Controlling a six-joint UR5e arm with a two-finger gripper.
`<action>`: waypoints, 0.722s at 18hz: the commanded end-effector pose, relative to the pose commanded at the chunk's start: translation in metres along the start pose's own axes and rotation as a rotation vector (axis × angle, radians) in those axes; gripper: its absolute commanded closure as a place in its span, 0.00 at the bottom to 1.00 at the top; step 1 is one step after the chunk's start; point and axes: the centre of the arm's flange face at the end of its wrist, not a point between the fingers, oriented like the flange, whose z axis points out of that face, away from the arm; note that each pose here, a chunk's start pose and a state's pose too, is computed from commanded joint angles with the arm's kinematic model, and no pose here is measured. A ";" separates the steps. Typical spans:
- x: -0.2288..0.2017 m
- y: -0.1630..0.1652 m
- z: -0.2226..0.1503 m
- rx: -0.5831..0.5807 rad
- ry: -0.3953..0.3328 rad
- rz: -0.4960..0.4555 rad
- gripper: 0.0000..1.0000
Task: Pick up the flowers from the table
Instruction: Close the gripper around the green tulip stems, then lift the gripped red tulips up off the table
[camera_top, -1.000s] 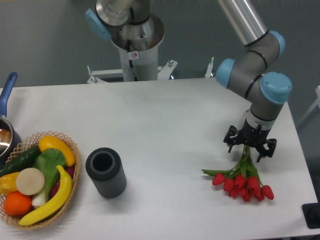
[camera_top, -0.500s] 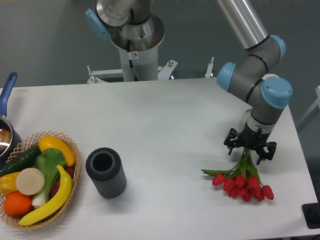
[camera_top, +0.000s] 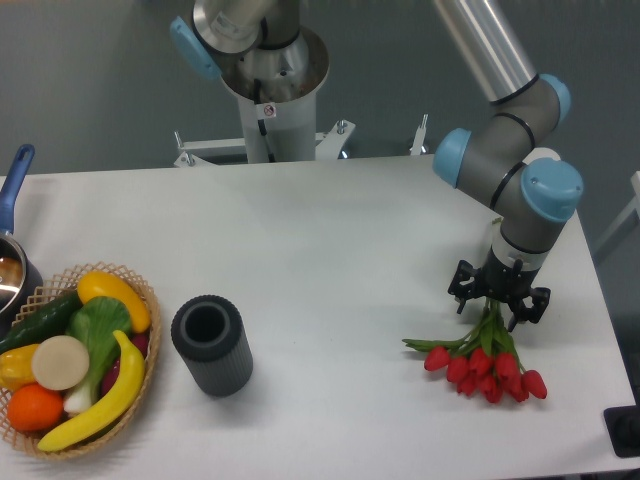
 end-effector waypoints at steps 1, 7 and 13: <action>0.000 0.000 -0.001 0.000 0.000 0.000 0.37; -0.002 0.000 -0.002 0.001 -0.003 -0.001 0.60; -0.007 -0.003 -0.014 0.014 -0.024 -0.001 0.71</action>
